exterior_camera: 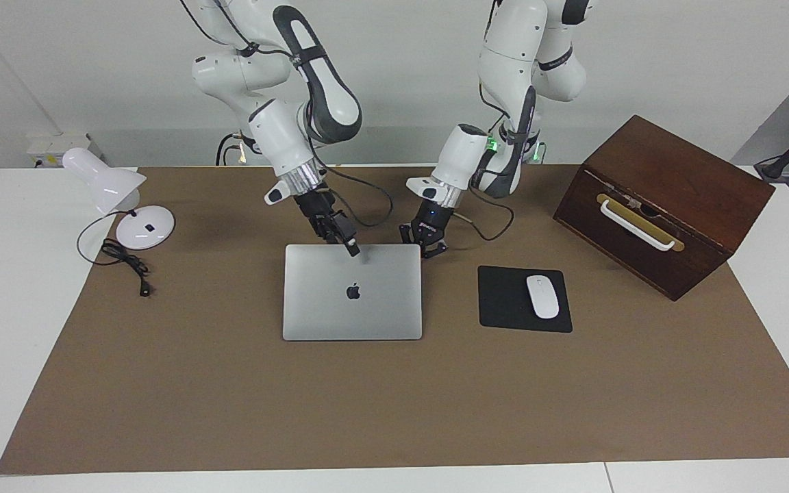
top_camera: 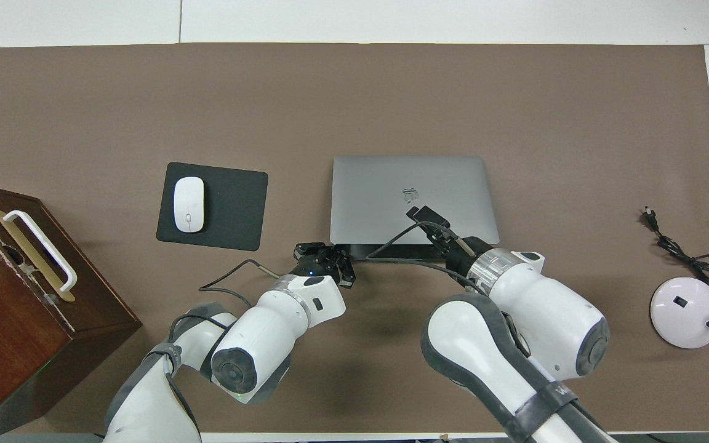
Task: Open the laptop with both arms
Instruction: 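Lift the laptop lid edge with the right gripper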
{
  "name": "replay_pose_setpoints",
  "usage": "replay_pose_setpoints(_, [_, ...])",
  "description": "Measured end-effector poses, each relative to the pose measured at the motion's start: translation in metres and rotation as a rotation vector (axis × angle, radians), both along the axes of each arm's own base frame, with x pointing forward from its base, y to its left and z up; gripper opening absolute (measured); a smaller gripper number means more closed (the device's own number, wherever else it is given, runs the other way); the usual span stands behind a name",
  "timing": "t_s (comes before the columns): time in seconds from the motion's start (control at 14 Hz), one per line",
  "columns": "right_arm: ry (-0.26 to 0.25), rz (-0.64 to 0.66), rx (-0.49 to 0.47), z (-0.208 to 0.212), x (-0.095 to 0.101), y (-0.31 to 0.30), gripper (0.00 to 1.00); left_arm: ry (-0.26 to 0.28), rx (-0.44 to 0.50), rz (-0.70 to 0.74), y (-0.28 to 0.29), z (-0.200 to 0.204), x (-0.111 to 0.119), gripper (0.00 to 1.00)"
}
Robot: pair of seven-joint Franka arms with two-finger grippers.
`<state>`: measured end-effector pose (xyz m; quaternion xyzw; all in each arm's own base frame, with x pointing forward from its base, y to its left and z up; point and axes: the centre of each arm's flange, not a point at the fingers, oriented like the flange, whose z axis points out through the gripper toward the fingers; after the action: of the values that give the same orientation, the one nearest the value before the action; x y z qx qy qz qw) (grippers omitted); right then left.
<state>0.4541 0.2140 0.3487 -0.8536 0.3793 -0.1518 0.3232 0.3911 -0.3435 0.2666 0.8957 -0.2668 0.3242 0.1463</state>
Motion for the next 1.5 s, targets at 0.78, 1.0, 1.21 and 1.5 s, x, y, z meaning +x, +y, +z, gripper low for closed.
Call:
replay_pose_setpoints(0.78, [-0.026,0.000,0.045,0.011,0.030,0.020,1.00,0.000,0.000,0.000,0.000,0.000,0.000,0.01])
replay_pose_setpoints(1.0, [-0.028,0.001,0.053,0.011,0.035,0.024,1.00,-0.001,0.000,0.000,0.000,0.000,0.000,0.01])
replay_pose_setpoints(1.21, [-0.029,0.007,0.064,0.011,0.041,0.032,1.00,-0.001,-0.001,0.000,0.000,0.000,0.000,0.01])
replay_pose_setpoints(1.5, [-0.044,0.005,0.076,0.018,0.048,0.035,1.00,-0.001,-0.001,0.000,0.000,0.000,0.000,0.01])
